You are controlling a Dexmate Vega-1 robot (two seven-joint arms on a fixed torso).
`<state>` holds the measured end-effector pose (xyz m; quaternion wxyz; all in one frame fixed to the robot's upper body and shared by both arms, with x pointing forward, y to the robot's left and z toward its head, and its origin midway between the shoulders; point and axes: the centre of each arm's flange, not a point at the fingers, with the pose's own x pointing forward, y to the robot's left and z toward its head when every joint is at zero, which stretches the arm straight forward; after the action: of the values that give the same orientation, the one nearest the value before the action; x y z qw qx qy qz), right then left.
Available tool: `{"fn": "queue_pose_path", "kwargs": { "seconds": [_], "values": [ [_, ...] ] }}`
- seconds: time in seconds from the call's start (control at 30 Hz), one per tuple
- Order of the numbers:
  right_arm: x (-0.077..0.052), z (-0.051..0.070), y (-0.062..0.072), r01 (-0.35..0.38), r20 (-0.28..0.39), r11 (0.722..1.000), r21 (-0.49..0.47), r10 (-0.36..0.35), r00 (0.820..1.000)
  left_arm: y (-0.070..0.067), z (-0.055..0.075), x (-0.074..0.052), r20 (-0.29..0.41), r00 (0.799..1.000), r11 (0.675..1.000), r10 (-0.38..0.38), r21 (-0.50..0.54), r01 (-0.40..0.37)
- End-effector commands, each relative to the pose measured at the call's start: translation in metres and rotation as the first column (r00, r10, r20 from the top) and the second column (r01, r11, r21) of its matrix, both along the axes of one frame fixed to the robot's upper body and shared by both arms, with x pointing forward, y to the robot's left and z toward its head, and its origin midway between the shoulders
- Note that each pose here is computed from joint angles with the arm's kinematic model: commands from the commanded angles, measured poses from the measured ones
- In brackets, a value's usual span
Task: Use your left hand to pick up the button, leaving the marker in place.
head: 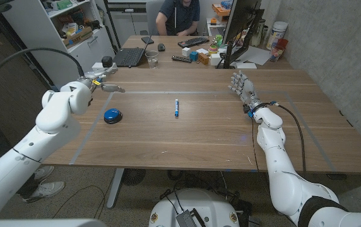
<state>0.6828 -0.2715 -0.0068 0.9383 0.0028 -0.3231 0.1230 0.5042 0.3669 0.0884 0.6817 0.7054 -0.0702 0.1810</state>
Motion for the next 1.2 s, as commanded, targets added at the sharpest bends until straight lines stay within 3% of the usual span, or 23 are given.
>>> {"fn": "queue_pose_path", "kwargs": {
  "seconds": [0.03, 0.37, 0.73, 0.87, 1.13, 1.2],
  "values": [
    [-0.005, -0.002, 0.001, -0.001, 0.002, 1.000, -0.008, 0.001, 1.000, 0.006, -0.014, 0.012, -0.106, 0.990, 0.996, 0.094, 0.013, -0.093],
    [-0.009, -0.002, -0.001, -0.001, 0.019, 1.000, -0.007, 0.002, 1.000, 0.015, -0.040, 0.035, -0.198, 0.975, 0.994, 0.099, -0.022, -0.105],
    [-0.008, -0.002, 0.002, -0.002, 0.016, 1.000, -0.019, 0.003, 1.000, 0.022, -0.054, 0.044, -0.234, 0.966, 0.992, 0.111, -0.035, -0.123],
    [-0.008, -0.002, 0.002, -0.003, 0.018, 1.000, -0.017, 0.003, 1.000, 0.024, -0.057, 0.046, -0.232, 0.964, 0.989, 0.134, -0.024, -0.143],
    [-0.008, -0.003, 0.000, -0.005, 0.021, 1.000, -0.024, 0.005, 1.000, 0.027, -0.064, 0.054, -0.184, 0.979, 0.992, 0.090, -0.072, -0.105],
    [-0.008, -0.003, -0.001, -0.004, 0.024, 1.000, -0.025, 0.004, 1.000, 0.025, -0.065, 0.058, -0.201, 0.974, 0.992, 0.103, -0.051, -0.115]
  ]
}}
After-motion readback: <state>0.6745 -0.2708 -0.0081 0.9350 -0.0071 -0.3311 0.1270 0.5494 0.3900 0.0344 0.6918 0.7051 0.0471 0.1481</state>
